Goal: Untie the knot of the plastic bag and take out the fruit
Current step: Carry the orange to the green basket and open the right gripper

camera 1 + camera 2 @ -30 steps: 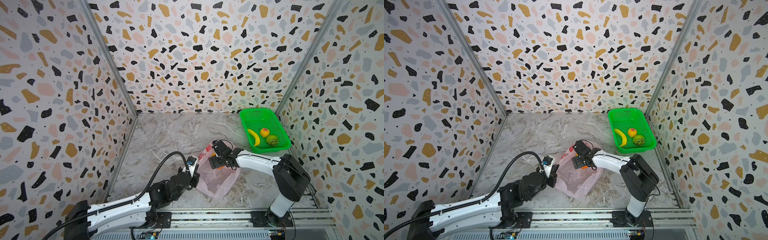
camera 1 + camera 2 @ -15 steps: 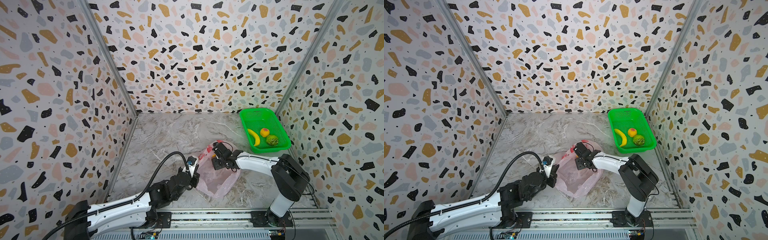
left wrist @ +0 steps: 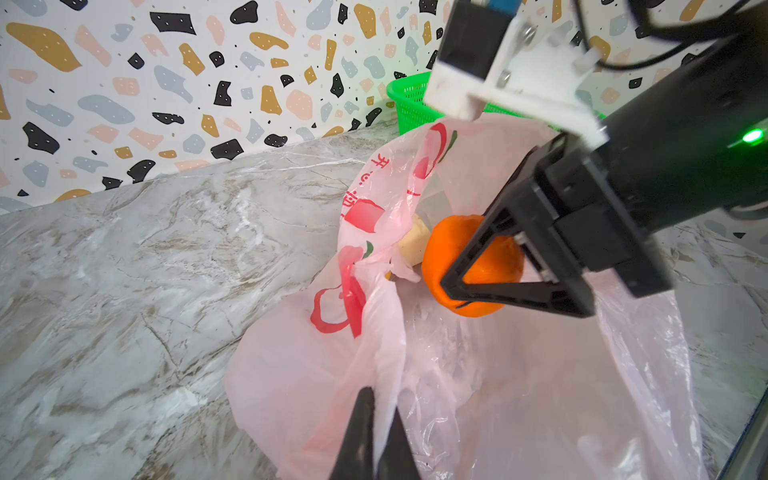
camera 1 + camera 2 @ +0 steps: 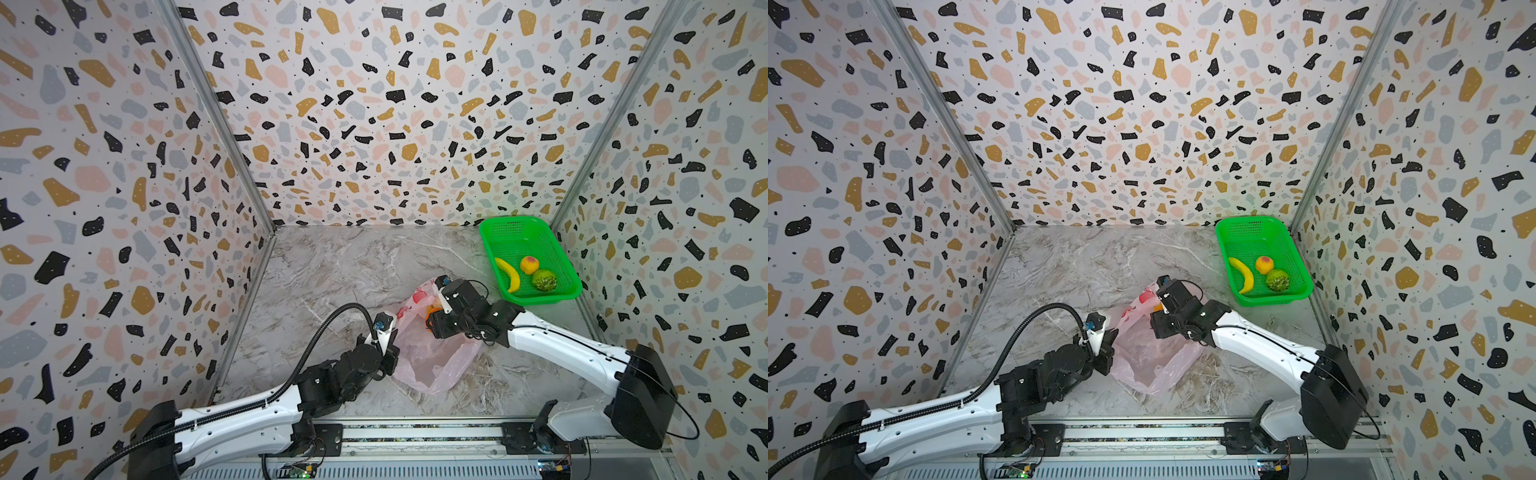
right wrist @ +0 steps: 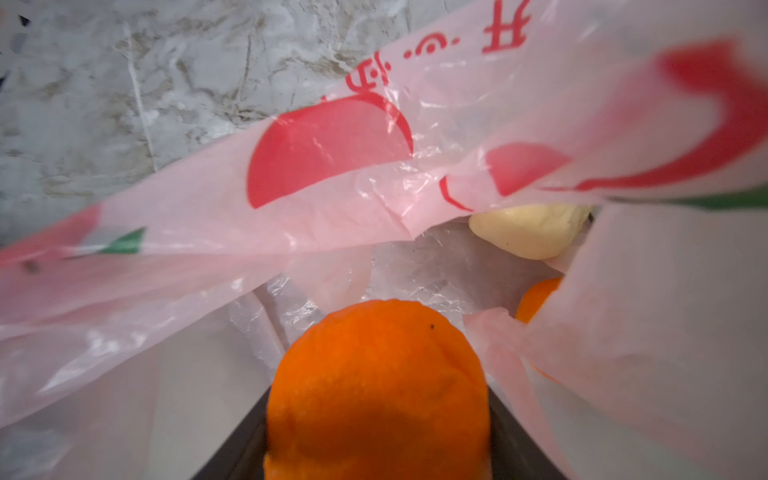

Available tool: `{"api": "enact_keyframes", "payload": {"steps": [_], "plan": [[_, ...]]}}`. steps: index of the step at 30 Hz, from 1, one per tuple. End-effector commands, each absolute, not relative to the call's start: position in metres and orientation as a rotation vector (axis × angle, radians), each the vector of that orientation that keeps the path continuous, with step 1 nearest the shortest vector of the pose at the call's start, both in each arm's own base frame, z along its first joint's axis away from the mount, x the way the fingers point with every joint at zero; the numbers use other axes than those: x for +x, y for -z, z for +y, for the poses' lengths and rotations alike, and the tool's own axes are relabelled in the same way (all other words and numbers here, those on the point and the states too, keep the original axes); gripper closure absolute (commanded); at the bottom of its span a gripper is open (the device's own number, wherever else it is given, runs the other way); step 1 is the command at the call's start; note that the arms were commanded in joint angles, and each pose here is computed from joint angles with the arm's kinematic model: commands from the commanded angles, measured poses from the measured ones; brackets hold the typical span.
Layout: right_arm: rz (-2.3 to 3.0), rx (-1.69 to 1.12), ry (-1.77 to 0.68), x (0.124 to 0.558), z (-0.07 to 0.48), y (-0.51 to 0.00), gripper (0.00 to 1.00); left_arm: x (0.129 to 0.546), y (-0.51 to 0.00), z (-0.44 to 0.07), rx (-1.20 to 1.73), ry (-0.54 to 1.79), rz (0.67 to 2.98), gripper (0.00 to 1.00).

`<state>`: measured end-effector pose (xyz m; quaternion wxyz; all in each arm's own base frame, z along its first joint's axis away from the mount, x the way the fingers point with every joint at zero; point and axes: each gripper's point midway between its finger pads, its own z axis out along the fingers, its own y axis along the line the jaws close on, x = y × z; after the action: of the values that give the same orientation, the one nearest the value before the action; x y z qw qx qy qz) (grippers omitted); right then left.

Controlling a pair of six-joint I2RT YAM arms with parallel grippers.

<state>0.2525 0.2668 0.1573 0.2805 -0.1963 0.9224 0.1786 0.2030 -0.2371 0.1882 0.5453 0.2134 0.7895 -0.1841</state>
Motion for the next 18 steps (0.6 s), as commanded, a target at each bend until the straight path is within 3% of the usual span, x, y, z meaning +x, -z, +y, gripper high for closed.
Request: {"api": "enact_keyframes", "payload": {"steps": [1,10,18], "plan": [[2.478,-0.512,-0.539,0.238,0.261,-0.191,0.45,0.205,-0.198,-0.24,0.482,0.459,1.84,1.0],[2.328,-0.433,-0.63,0.256,0.241,-0.285,0.44,0.205,-0.198,-0.241,0.487,0.456,1.84,1.0],[2.22,-0.255,-0.531,0.324,0.181,-0.321,0.43,0.205,-0.2,-0.241,0.49,0.454,1.836,1.0]]}}
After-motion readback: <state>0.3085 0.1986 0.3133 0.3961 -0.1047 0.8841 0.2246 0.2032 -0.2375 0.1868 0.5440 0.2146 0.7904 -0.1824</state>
